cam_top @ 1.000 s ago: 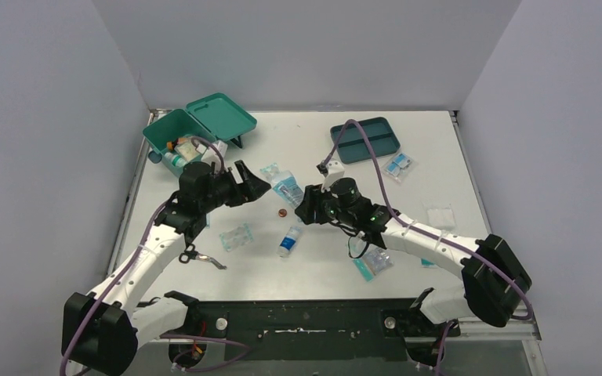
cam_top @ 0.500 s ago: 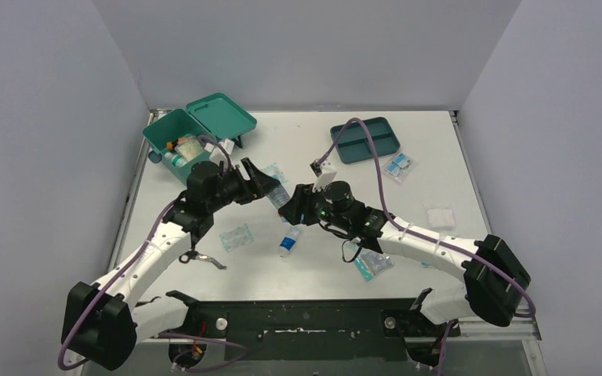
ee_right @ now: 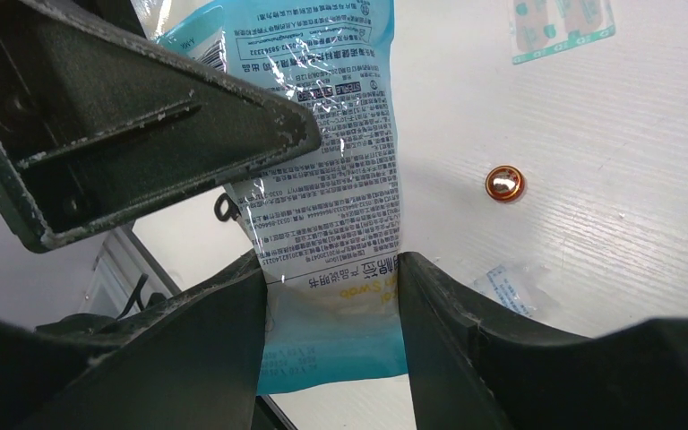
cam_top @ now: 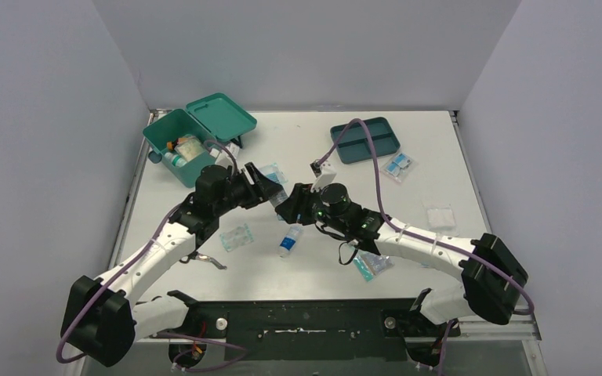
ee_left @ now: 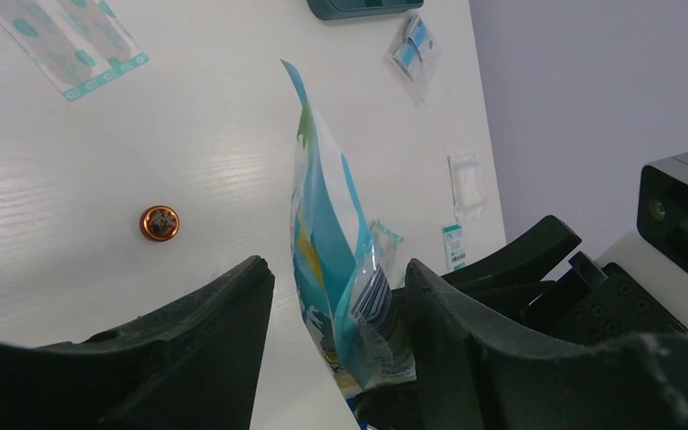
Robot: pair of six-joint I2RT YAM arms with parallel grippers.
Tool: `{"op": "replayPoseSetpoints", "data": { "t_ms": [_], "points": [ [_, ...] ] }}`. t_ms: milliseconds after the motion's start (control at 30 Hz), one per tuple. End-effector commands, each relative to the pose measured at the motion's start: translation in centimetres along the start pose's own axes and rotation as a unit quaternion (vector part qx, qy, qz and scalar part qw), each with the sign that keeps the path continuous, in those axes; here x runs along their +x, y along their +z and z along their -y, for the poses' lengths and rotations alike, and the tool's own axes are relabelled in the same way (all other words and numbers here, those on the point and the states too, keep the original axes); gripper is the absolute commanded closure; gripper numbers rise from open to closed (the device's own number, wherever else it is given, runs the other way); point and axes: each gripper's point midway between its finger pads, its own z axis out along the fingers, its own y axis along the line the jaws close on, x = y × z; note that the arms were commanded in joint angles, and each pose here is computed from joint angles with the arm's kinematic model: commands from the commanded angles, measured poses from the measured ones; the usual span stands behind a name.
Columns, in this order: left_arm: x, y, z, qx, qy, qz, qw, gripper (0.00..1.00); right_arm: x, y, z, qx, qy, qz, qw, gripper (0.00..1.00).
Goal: Organize the medicine kit
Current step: Pick up the medical item at the center of the board.
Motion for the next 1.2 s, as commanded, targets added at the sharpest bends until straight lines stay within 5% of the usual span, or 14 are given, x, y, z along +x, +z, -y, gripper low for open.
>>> {"op": "replayPoseSetpoints", "data": {
  "t_ms": [0, 267, 433, 800, 1167],
  "points": [
    [-0.6, -0.2, 1.2, 0.013, 0.001, 0.02, 1.0, 0.48, -2.5, 0.2, -1.4, -0.014, 0.021, 0.055, 0.998, 0.48],
    [-0.6, -0.1, 1.1, 0.009, -0.002, 0.025, 1.0, 0.65, -2.0, 0.5, -0.4, 0.007, 0.025, 0.057, 0.998, 0.48],
    [-1.0, -0.1, 1.2, 0.007, 0.002, 0.034, 0.999, 0.78, -1.9, 0.5, -0.6, 0.004, 0.027, 0.051, 0.998, 0.39],
    [-3.0, -1.1, 1.4, -0.031, 0.062, 0.043, 0.997, 0.81, -2.8, -2.7, -1.1, -0.003, 0.037, 0.066, 0.997, 0.01],
    [-8.7, -2.2, -0.2, -0.09, 0.1, 0.042, 0.99, 0.81, -4.2, -8.1, -0.6, 0.01, 0.051, 0.098, 0.994, 0.0]
  ]
}}
